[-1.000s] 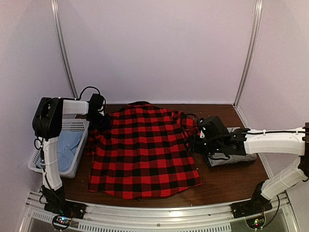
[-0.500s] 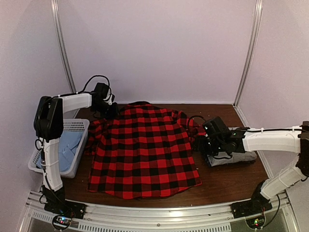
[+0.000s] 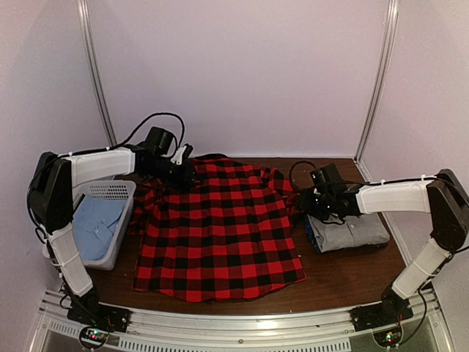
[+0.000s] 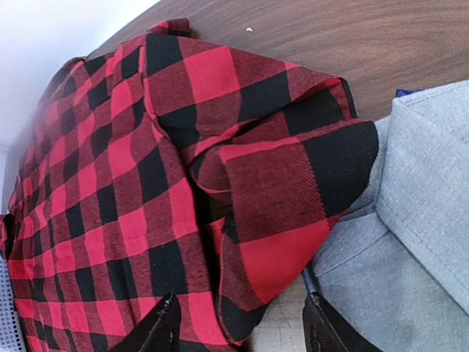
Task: Fold and stack the long sleeve shirts
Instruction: Pick up the sleeve from the center of the board.
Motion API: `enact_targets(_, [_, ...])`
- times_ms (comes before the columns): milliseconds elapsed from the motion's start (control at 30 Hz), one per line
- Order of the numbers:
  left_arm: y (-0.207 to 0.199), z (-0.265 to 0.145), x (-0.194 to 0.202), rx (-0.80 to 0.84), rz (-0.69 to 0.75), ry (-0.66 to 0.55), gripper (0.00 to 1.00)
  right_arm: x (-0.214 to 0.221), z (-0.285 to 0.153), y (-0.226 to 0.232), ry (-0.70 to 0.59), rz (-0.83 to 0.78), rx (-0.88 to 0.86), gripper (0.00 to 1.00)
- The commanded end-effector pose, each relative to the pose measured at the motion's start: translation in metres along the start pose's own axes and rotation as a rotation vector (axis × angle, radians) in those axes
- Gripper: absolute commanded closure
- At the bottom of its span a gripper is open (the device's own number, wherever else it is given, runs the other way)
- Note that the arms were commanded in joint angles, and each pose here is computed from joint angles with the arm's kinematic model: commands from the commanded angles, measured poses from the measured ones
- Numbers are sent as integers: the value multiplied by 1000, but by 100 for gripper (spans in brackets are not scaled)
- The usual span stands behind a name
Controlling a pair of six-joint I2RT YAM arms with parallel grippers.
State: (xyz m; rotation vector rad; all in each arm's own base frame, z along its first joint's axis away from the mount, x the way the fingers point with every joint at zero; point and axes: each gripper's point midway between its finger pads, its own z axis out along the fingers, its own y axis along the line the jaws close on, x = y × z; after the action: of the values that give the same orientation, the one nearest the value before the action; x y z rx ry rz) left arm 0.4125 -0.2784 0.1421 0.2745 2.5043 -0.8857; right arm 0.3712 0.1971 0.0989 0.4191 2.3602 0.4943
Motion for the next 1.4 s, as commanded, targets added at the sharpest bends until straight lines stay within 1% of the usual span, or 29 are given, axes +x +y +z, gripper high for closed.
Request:
enact_targets(0, [-32, -19, -4, 100, 66, -60, 65, -10, 8, -4, -33, 16, 5, 43])
enact_targets(200, [-31, -21, 7, 110, 73, -48, 65, -5, 16, -18, -35, 63, 16, 43])
enact_targets(300, [-29, -20, 10, 107, 76, -44, 65, -12, 23, -15, -59, 74, -8, 43])
enact_targets(467, [-31, -24, 15, 120, 76, -44, 65, -28, 37, -18, -87, 78, 12, 51])
enact_targets(533, [-30, -24, 20, 124, 68, -45, 65, -35, 39, -18, -100, 74, 14, 59])
enact_targets(600, [-30, -22, 27, 140, 53, -33, 65, -43, 40, -15, -112, 63, 18, 73])
enact_targets(700, [-31, -18, 35, 147, 44, -20, 65, -65, 35, -4, -154, 30, 23, 90])
enact_targets(800, [-34, -18, 39, 156, 44, -14, 66, -88, 24, 6, -190, -18, 45, 100])
enact_targets(900, [-36, -20, 43, 165, 44, -10, 66, -114, 10, 21, -226, -91, 59, 100])
enact_targets(1000, [-40, -25, 43, 175, 49, -16, 66, -134, -5, 47, -230, -167, 19, 100])
enact_targets(1100, [-44, -30, 42, 186, 54, -20, 65, -136, -11, 81, -201, -247, -52, 100])
enact_targets(1233, [-46, -34, 41, 183, 57, -24, 66, -110, -1, 127, -106, -365, -122, 100])
enact_targets(1300, [-45, -37, 40, 170, 59, -31, 65, -78, 18, 145, -38, -432, -126, 100])
enact_targets(1367, [-43, -40, 38, 153, 58, -40, 65, -41, 33, 162, 24, -491, -138, 96])
